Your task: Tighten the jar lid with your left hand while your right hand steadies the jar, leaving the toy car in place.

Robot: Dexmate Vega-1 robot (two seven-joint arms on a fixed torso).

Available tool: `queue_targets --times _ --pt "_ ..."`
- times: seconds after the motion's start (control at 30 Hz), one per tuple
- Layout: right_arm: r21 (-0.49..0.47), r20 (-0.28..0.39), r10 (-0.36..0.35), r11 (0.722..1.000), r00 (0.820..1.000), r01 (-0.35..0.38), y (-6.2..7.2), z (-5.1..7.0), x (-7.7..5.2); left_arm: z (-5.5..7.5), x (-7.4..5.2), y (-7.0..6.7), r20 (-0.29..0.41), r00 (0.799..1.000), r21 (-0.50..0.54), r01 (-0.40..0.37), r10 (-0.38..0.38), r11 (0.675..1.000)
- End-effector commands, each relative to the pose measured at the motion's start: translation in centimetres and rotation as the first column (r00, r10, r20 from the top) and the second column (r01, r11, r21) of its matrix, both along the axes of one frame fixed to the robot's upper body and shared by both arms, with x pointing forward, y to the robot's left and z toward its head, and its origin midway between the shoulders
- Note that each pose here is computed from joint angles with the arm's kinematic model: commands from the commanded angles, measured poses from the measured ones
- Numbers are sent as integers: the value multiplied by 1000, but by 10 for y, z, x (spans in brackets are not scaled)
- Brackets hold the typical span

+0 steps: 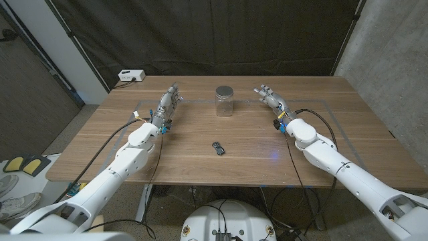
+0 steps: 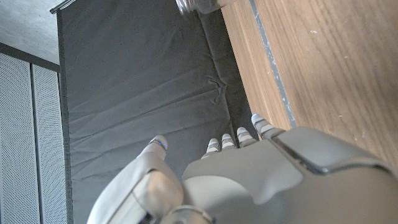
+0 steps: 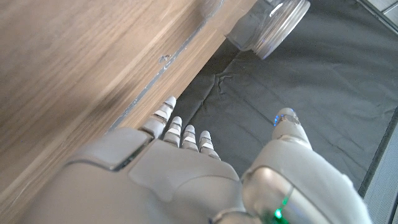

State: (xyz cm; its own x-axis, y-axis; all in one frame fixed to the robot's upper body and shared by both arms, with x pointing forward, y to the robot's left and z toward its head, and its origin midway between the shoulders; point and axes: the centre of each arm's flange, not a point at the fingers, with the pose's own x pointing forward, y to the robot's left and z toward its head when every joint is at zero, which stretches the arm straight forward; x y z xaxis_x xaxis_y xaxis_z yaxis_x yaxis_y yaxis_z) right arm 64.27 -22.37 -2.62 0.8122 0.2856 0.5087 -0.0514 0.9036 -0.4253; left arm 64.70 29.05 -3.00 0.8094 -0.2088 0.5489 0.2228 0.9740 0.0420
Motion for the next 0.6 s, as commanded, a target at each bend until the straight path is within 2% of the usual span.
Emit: queue_targets --times 0.03,0.33,0.6 --pt "-70 19 -30 997 999 31 31 -5 5 0 1 2 -3 1000 9 15 -15 1000" --pt "-111 45 -49 992 998 54 53 -8 8 3 0 4 2 1000 26 19 -19 999" --pt "-144 31 -53 988 998 57 70 -13 14 4 0 6 6 1000 28 25 -26 999"
